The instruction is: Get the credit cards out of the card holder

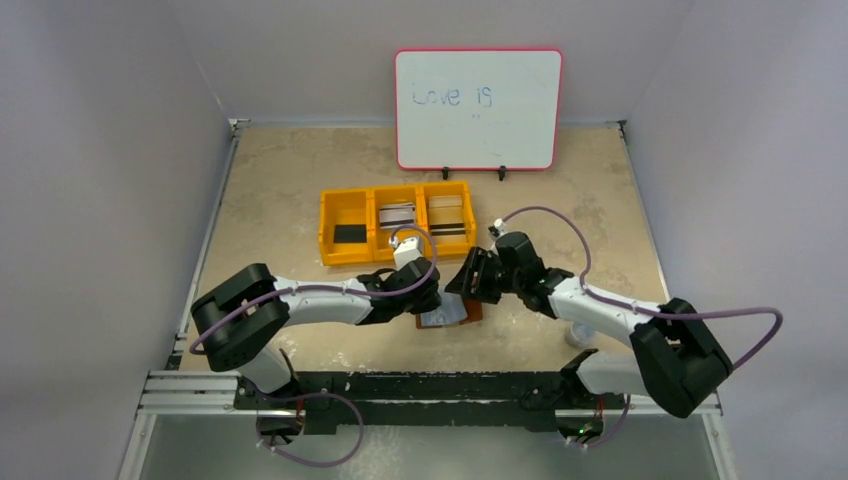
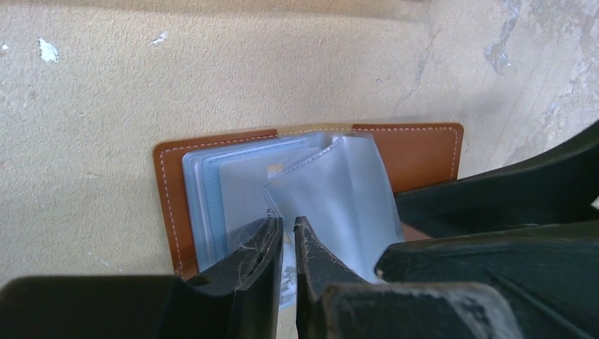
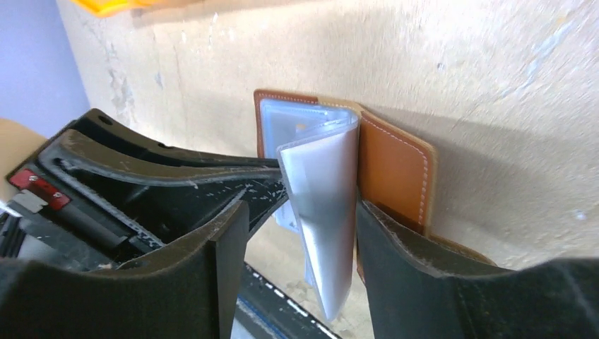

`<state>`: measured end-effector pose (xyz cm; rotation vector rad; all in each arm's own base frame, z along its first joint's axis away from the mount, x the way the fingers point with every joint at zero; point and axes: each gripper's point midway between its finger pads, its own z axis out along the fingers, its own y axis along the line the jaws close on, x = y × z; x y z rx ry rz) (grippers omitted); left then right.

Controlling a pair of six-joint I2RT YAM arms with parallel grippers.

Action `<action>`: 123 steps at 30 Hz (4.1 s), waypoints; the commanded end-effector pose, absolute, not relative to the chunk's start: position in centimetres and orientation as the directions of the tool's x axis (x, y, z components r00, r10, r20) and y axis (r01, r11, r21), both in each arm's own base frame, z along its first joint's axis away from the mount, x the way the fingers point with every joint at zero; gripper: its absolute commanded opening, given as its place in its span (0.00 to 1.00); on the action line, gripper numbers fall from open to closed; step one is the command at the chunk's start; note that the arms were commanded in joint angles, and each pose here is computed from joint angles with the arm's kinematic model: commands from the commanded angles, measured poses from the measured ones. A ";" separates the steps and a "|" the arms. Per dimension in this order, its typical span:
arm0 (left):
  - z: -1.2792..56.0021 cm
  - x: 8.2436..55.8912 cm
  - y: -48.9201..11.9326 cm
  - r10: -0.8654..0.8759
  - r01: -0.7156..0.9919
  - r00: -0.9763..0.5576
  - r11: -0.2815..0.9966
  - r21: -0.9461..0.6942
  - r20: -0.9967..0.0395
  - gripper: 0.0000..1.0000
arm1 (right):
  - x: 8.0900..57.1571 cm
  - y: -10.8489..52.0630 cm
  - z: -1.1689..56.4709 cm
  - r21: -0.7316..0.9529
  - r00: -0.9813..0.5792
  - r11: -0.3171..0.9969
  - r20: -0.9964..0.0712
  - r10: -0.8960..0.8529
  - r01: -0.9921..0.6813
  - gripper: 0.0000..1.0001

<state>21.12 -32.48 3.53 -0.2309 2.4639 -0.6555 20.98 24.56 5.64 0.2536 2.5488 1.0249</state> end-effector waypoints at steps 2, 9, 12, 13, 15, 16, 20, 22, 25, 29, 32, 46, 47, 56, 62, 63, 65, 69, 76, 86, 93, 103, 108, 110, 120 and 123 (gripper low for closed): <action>3.7 21.5 -33.0 -0.323 -0.024 -0.815 0.848 -0.529 -0.480 0.11 | 21.7 22.4 6.4 0.509 -0.873 0.851 -0.465 0.145 -0.130 0.63; 3.9 21.6 -33.2 -0.326 -0.020 -0.813 0.844 -0.536 -0.483 0.13 | 20.2 24.0 7.6 0.371 -0.825 0.876 -0.563 -0.051 -0.307 0.71; 3.9 21.6 -33.2 -0.326 -0.020 -0.812 0.844 -0.536 -0.484 0.13 | 19.9 24.3 7.0 0.317 -0.813 0.886 -0.572 -0.106 -0.339 0.72; 4.0 21.7 -33.2 -0.327 -0.020 -0.812 0.844 -0.537 -0.484 0.13 | 20.0 24.1 6.7 0.298 -0.812 0.892 -0.571 -0.118 -0.340 0.72; 4.1 21.7 -33.2 -0.327 -0.019 -0.809 0.845 -0.535 -0.488 0.13 | 20.0 24.1 6.4 0.271 -0.807 0.896 -0.573 -0.142 -0.350 0.69; 4.2 21.7 -33.2 -0.327 -0.018 -0.809 0.845 -0.535 -0.488 0.13 | 20.0 24.1 6.3 0.265 -0.807 0.898 -0.573 -0.146 -0.350 0.67; 4.5 21.9 -33.1 -0.330 -0.017 -0.802 0.845 -0.534 -0.498 0.13 | 19.3 25.3 6.5 0.287 -0.796 0.871 -0.580 -0.173 -0.399 0.65; 4.7 22.0 -33.1 -0.335 -0.018 -0.798 0.844 -0.535 -0.501 0.13 | 19.1 25.7 6.4 0.296 -0.797 0.864 -0.577 -0.178 -0.407 0.63; 4.9 22.1 -33.0 -0.338 -0.019 -0.793 0.845 -0.535 -0.507 0.13 | 19.4 24.9 5.3 0.259 -0.818 0.900 -0.553 -0.159 -0.350 0.48; 5.3 22.3 -32.8 -0.347 -0.020 -0.782 0.843 -0.537 -0.517 0.14 | 20.0 23.6 5.0 0.216 -0.830 0.943 -0.550 -0.097 -0.254 0.39; 6.0 22.5 -32.3 -0.355 -0.021 -0.769 0.845 -0.534 -0.532 0.16 | 19.7 23.9 5.8 0.284 -0.844 0.938 -0.536 -0.016 -0.198 0.30; 8.9 22.4 -33.2 -0.358 0.056 -0.755 0.799 -0.598 -0.549 0.22 | 19.8 26.9 8.0 0.804 -0.910 0.592 -0.284 0.301 -0.055 0.00; 8.8 22.5 -33.3 -0.352 0.056 -0.758 0.804 -0.592 -0.549 0.21 | 19.6 27.3 8.4 0.831 -0.915 0.554 -0.264 0.306 -0.055 0.00; 7.6 22.0 -30.4 -0.376 -0.047 -0.752 0.850 -0.524 -0.542 0.10 | 18.7 27.7 8.0 0.876 -0.933 0.482 -0.153 0.325 0.024 0.00; 8.5 21.2 -29.0 -0.417 -0.067 -0.735 0.829 -0.555 -0.534 0.09 | 18.9 27.6 6.9 0.867 -0.932 0.491 -0.107 0.347 0.083 0.00; 8.4 21.1 -28.9 -0.419 -0.069 -0.738 0.827 -0.557 -0.530 0.09 | 18.9 27.6 6.8 0.868 -0.931 0.488 -0.098 0.352 0.093 0.00; 7.7 20.9 -28.8 -0.414 -0.077 -0.746 0.832 -0.550 -0.521 0.08 | 19.0 27.6 6.7 0.874 -0.929 0.475 -0.086 0.360 0.103 0.00; 5.3 20.3 -28.6 -0.389 -0.109 -0.779 0.857 -0.504 -0.492 0.04 | 18.9 27.7 6.6 0.877 -0.929 0.466 -0.067 0.364 0.119 0.00; 4.7 21.1 -29.7 -0.405 -0.105 -0.769 0.843 -0.528 -0.494 0.04 | 18.6 27.7 6.3 0.885 -0.932 0.447 -0.048 0.360 0.127 0.00; 6.9 23.3 -32.5 -0.412 -0.008 -0.732 0.802 -0.597 -0.543 0.06 | 19.0 26.9 6.5 0.825 -0.940 0.565 -0.177 0.292 0.021 0.28; 7.9 24.0 -34.6 -0.396 0.058 -0.732 0.775 -0.629 -0.555 0.07 | 19.6 24.2 8.2 0.744 -0.893 0.668 -0.309 0.327 -0.012 0.47; 6.2 24.5 -37.5 -0.333 0.076 -0.782 0.788 -0.611 -0.527 0.08 | 20.9 21.5 12.6 0.665 -0.802 0.742 -0.488 0.345 -0.086 0.32; 5.2 24.2 -37.1 -0.345 0.043 -0.792 0.792 -0.609 -0.505 0.07 | 19.6 22.9 10.7 0.676 -0.855 0.719 -0.459 0.242 -0.160 0.09; 5.0 24.1 -36.9 -0.338 0.040 -0.795 0.800 -0.599 -0.504 0.07 | 19.9 23.6 10.4 0.679 -0.858 0.709 -0.465 0.216 -0.190 0.04; 5.2 24.2 -36.5 -0.334 0.036 -0.792 0.810 -0.585 -0.512 0.07 | 19.2 25.3 6.0 0.703 -0.933 0.697 -0.330 0.146 -0.139 0.00; 6.0 24.7 -35.6 -0.350 0.015 -0.771 0.825 -0.564 -0.532 0.07 | 19.4 25.2 4.7 0.679 -0.941 0.724 -0.311 0.132 -0.123 0.00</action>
